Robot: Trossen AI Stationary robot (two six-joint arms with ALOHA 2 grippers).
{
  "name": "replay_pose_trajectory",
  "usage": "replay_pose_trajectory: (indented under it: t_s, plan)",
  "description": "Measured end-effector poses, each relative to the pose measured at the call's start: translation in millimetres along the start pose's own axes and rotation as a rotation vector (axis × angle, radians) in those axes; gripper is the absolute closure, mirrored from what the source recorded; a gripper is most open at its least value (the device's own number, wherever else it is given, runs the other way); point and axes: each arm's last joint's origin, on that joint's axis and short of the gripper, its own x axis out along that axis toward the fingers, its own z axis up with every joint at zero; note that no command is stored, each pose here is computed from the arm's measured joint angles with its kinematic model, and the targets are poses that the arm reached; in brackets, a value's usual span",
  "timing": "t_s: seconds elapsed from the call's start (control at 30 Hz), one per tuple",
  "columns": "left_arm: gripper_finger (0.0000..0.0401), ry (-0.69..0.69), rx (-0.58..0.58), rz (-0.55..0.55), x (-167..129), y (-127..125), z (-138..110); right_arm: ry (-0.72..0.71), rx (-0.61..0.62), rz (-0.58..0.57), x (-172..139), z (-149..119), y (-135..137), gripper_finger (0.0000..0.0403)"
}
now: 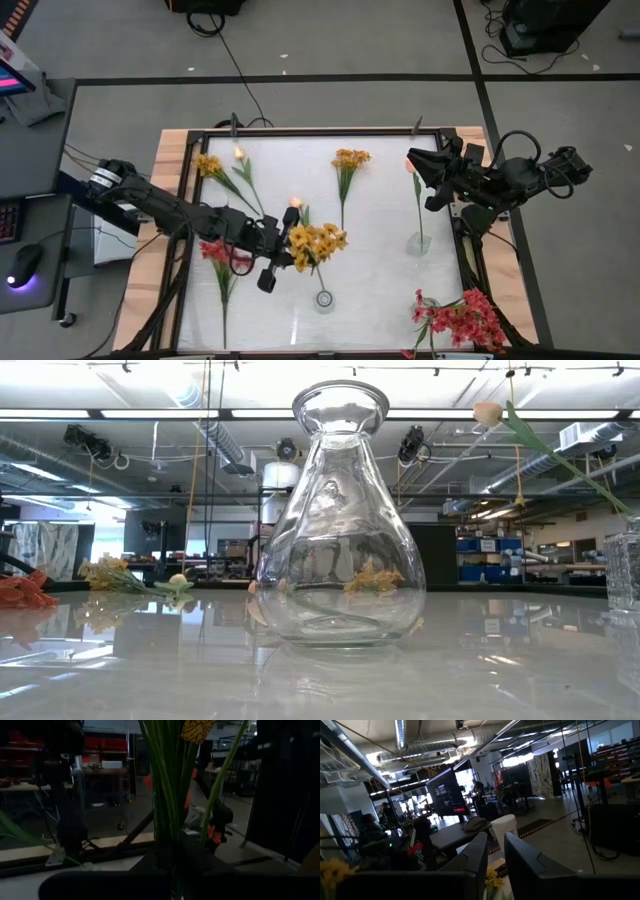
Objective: Sort flowers into vase by color
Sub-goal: Put the middle yellow flowers into the bottom left transparent vase
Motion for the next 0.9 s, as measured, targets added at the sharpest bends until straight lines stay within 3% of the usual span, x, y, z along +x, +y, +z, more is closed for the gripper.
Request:
replay_pose_trajectory:
  t_s: [0.33,0.9]
  plan:
    - [0.0385,0.048,-0.007,-0.011,17.7,-2.1,-26.2,0.000,0.000,0.000,0.0,0.1,0.0,0.0328]
    - [0.0385,0.059,-0.058,-0.008,39.3,-8.9,-30.6,-0.001,0.001,0.000,0.0,0.2,0.0,0.0328]
